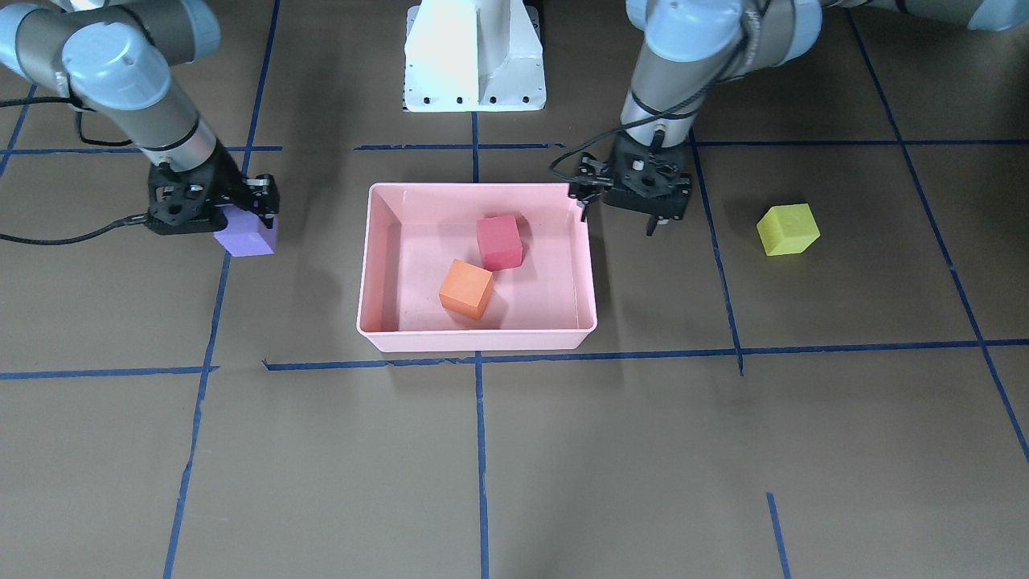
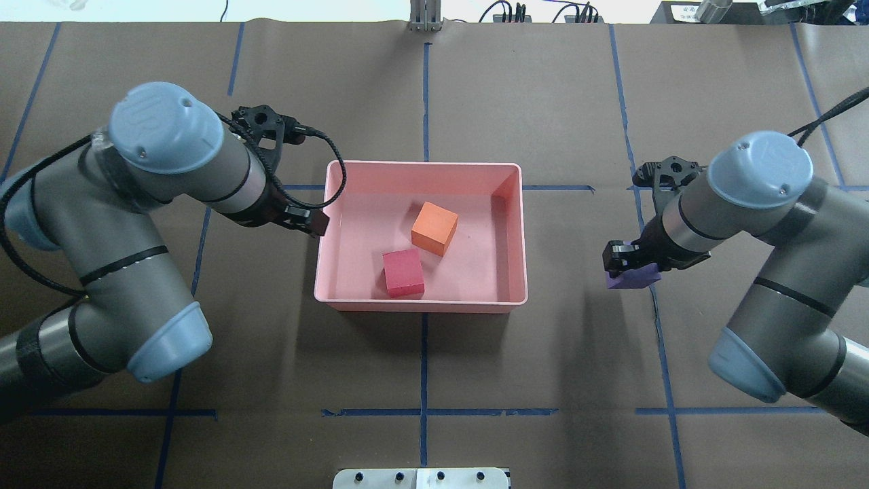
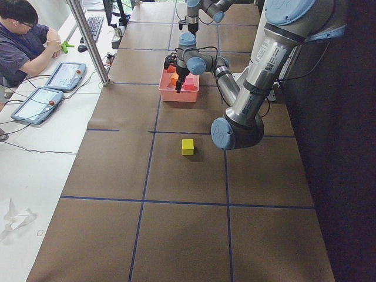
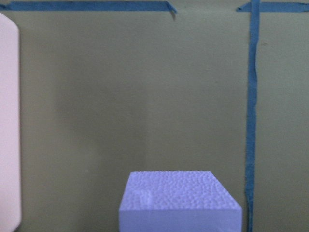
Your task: Place blocks into pink bin with both arms
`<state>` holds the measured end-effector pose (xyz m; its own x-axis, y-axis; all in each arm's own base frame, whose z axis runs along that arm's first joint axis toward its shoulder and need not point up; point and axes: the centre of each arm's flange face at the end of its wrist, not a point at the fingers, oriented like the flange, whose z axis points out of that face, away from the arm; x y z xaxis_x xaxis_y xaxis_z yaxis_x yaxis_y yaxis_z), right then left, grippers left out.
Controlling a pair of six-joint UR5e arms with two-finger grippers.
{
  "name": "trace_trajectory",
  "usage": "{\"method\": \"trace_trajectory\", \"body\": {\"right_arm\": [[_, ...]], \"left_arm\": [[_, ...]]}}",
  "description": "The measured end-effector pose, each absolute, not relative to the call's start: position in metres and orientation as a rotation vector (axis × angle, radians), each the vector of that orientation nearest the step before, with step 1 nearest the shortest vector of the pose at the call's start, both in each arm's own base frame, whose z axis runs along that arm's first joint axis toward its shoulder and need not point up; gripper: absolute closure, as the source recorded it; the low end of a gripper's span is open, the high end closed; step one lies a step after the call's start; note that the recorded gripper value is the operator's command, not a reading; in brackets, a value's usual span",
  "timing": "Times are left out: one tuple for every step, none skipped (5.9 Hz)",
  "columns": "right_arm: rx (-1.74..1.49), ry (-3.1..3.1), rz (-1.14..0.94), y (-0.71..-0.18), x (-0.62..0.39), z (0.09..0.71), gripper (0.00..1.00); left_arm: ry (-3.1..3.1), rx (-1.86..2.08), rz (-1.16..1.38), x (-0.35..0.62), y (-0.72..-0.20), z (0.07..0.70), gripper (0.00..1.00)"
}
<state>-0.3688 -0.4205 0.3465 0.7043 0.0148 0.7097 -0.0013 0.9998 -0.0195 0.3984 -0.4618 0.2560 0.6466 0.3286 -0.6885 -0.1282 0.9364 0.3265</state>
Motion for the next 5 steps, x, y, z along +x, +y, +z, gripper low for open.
{"method": "trace_trajectory", "body": {"right_arm": [[-0.043,-0.79,0.062,-0.428,-0.381,0.292,0.71],[-0.065,-0.805,0.122,-0.432,-0.395,0.247,0.71],[-0.09,-0.825,0.176,-0.435,-0.415,0.21,0.62],[-0.114,-0.836,0.212,-0.438,-0.442,0.181,0.01],[-0.122,-0.829,0.226,-0.437,-0.471,0.163,0.0]], "left_arm": [[0.81,0.269,0.368,0.358,-0.479,0.292,0.0],[0.785,0.282,0.43,0.321,-0.489,0.332,0.0],[0.778,0.309,0.455,0.291,-0.485,0.375,0.0],[0.782,0.319,0.443,0.268,-0.473,0.411,0.0],[0.782,0.285,0.387,0.247,-0.458,0.438,0.0]]}}
